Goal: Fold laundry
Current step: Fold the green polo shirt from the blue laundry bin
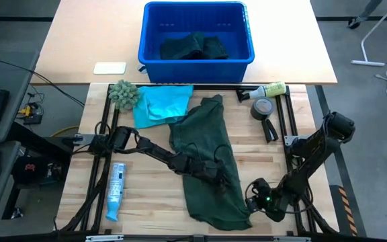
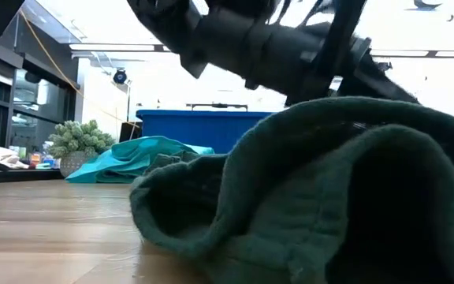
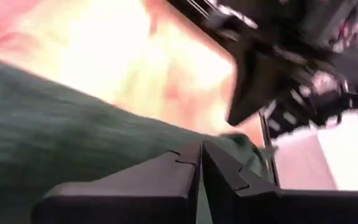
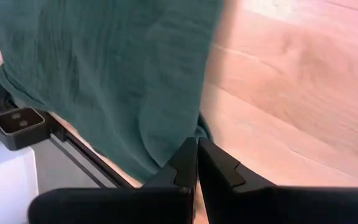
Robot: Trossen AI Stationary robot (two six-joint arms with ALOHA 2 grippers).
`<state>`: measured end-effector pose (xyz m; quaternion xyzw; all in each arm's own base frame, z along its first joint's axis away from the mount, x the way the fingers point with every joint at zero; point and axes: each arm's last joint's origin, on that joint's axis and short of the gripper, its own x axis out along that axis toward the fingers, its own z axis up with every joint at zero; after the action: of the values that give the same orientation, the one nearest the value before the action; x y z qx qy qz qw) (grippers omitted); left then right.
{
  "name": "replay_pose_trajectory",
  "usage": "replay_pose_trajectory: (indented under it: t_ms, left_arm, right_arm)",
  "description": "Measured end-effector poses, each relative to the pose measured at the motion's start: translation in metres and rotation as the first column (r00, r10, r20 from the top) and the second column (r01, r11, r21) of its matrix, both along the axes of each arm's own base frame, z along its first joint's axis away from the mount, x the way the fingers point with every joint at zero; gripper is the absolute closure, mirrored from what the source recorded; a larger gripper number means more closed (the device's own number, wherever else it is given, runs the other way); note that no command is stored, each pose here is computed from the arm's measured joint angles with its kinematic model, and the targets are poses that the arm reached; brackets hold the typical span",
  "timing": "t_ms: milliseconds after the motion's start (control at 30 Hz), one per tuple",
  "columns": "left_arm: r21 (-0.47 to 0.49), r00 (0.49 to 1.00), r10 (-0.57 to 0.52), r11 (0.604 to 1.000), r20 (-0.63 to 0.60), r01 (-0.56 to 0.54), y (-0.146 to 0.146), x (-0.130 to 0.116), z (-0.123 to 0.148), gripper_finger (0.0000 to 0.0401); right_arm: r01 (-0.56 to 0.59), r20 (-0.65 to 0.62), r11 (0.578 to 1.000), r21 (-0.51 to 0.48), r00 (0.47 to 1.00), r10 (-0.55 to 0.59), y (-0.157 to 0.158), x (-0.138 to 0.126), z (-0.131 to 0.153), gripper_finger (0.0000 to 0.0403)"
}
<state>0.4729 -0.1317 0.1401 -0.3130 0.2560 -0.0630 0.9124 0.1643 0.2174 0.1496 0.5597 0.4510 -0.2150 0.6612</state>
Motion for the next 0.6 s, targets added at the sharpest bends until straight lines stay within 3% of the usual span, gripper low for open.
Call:
replay_pose_trajectory:
  t_ms: [167,300,600]
  left_arm:
    - [0.135,0.991,-0.042,0.99,0.124,0.025,-0.02,0.011,0.029,0.0401]
    - [0.195,0.995,-0.026,0.981,0.095,0.007,-0.023,0.018,0.013,0.0401]
    - [0.065,1.0,0.016,0.998,-0.004,-0.016,-0.028,0.03,-0.031,0.0401]
  right_arm:
    - [-0.028,0.003,0.999,0.024,1.0,0.028,0.004,-0.002,0.001,0.0403]
    - [-0.031,0.016,0.999,0.045,0.999,0.031,0.007,-0.002,0.001,0.0403]
    - [-0.009,0.046,0.996,0.089,0.999,0.004,0.017,0.004,-0.01,0.0403]
